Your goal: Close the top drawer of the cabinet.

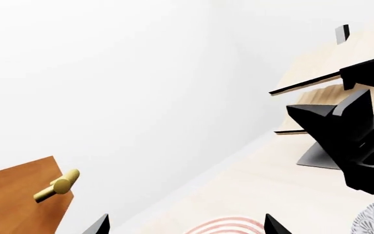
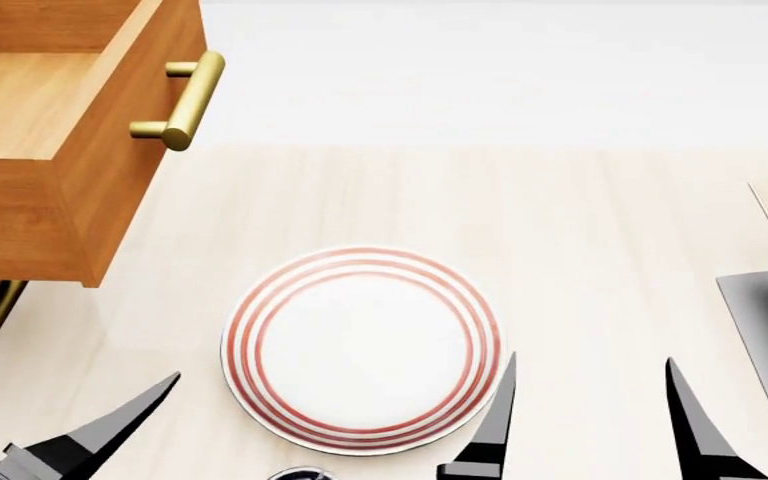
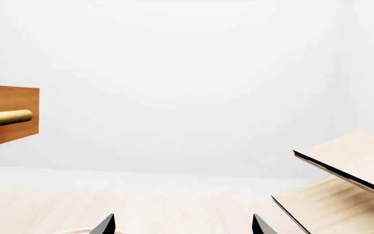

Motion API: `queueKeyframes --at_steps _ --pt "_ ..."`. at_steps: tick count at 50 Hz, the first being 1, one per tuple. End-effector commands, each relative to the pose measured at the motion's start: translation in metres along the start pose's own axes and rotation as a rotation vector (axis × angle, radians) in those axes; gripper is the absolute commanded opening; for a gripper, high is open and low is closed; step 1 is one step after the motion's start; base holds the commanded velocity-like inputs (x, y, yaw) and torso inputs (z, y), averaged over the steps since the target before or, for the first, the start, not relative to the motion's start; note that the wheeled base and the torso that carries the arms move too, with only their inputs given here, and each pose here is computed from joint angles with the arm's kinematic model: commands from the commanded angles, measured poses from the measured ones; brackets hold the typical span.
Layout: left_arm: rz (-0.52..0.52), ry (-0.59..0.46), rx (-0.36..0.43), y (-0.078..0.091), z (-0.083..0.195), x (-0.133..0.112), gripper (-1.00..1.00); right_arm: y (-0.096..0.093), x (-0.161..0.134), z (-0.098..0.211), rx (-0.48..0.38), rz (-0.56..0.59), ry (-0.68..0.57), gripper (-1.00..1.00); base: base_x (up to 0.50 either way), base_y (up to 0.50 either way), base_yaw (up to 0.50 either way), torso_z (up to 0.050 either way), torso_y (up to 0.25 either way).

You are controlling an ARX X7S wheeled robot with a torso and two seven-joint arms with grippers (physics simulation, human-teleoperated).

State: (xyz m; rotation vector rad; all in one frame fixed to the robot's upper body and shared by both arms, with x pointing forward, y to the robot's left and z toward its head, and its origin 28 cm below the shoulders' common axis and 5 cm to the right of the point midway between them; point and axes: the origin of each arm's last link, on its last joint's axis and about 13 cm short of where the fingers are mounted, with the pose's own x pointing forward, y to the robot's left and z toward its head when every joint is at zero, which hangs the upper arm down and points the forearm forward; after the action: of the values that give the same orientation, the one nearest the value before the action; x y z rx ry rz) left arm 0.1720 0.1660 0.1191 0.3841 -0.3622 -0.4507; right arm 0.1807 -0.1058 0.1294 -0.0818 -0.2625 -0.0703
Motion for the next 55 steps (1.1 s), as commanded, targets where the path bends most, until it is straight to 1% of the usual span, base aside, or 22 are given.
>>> queueKeyframes --at_steps 1,3,5,7,8,9,11,12,14,18,21,22,24,26,27,29,30,32,37,38,46,55 --pt "-0.053 0.009 0.019 -0.003 -0.005 0.005 1.00 0.000 -0.002 -0.002 0.001 0.005 -0.011 1.00 0.00 0.00 0.00 0.000 0.000" --pt "-0.045 0.013 0.008 -0.001 -0.003 0.009 1.00 0.000 -0.001 -0.003 0.001 0.005 -0.008 1.00 0.00 0.00 0.00 0.000 0.000" --pt "-0.087 0.011 -0.012 0.002 0.000 0.015 1.00 -0.001 -0.002 -0.002 0.002 0.005 -0.009 1.00 0.00 0.00 0.00 0.000 0.000" --pt "-0.086 0.016 -0.001 0.005 0.001 0.020 1.00 -0.001 -0.002 -0.002 0.006 0.009 -0.010 1.00 0.00 0.00 0.00 0.000 0.000" --pt "-0.070 0.024 -0.033 0.010 0.002 0.025 1.00 -0.001 -0.002 -0.002 0.008 0.009 -0.010 1.00 0.00 0.00 0.00 0.000 0.000" --pt "-0.098 0.041 -0.069 0.017 0.005 0.033 1.00 -0.002 -0.003 -0.002 0.007 0.006 -0.014 1.00 0.00 0.00 0.00 0.000 0.000" --pt "-0.080 0.040 -0.086 0.022 0.007 0.038 1.00 -0.002 -0.003 -0.002 0.008 0.007 -0.014 1.00 0.00 0.00 0.00 0.000 0.000" --pt "-0.083 0.051 -0.131 0.030 0.010 0.046 1.00 -0.002 -0.002 -0.003 0.008 0.007 -0.011 1.00 0.00 0.00 0.00 0.000 0.000" --pt "-0.026 0.052 -0.141 0.039 0.012 0.057 1.00 -0.002 0.000 -0.005 0.015 0.009 -0.005 1.00 0.00 0.00 0.00 0.000 0.000" --pt "0.010 0.084 -0.195 0.054 0.011 0.076 1.00 -0.003 -0.001 -0.005 0.019 0.010 -0.009 1.00 0.00 0.00 0.00 0.000 0.000" --pt "0.020 0.087 -0.204 0.056 0.011 0.078 1.00 -0.003 -0.001 -0.005 0.019 0.010 -0.009 1.00 0.00 0.00 0.00 0.000 0.000" --pt "0.065 0.095 -0.216 0.061 0.010 0.087 1.00 -0.003 0.000 -0.005 0.018 0.010 -0.011 1.00 0.00 0.00 0.00 0.000 0.000" --pt "0.092 0.102 -0.237 0.064 0.009 0.091 1.00 -0.003 -0.001 -0.006 0.019 0.010 -0.011 1.00 0.00 0.00 0.00 0.000 0.000" --pt "0.121 0.114 -0.274 0.069 0.008 0.095 1.00 -0.004 -0.001 -0.007 0.019 0.009 -0.009 1.00 0.00 0.00 0.00 0.000 0.000" --pt "0.169 0.113 -0.281 0.071 0.008 0.096 1.00 -0.004 -0.001 -0.007 0.021 0.009 -0.008 1.00 0.00 0.00 0.00 0.000 0.000" --pt "0.169 0.113 -0.281 0.071 0.008 0.096 1.00 -0.004 -0.001 -0.007 0.021 0.009 -0.008 1.00 0.00 0.00 0.00 0.000 0.000" --pt "0.234 0.115 -0.349 0.079 0.007 0.098 1.00 -0.004 -0.002 -0.007 0.015 0.008 -0.010 1.00 0.00 0.00 0.00 0.000 0.000" --pt "0.215 0.118 -0.365 0.081 0.006 0.098 1.00 -0.004 -0.002 -0.006 0.016 0.008 -0.010 1.00 0.00 0.00 0.00 0.000 0.000" --pt "0.315 0.130 -0.418 0.089 0.004 0.103 1.00 -0.003 -0.002 -0.007 0.015 0.011 -0.009 1.00 0.00 0.00 0.00 0.000 0.000" --pt "0.353 0.129 -0.456 0.092 0.004 0.103 1.00 -0.004 -0.001 -0.007 0.016 0.010 -0.008 1.00 0.00 0.00 0.00 0.000 0.000" --pt "0.405 0.136 -0.465 0.099 0.002 0.106 1.00 -0.004 -0.001 -0.007 0.016 0.011 -0.010 1.00 0.00 0.00 0.00 0.000 0.000" --pt "0.473 0.158 -0.512 0.107 -0.004 0.108 1.00 -0.003 -0.001 -0.008 0.017 0.013 -0.009 1.00 0.00 0.00 0.00 0.000 0.000"
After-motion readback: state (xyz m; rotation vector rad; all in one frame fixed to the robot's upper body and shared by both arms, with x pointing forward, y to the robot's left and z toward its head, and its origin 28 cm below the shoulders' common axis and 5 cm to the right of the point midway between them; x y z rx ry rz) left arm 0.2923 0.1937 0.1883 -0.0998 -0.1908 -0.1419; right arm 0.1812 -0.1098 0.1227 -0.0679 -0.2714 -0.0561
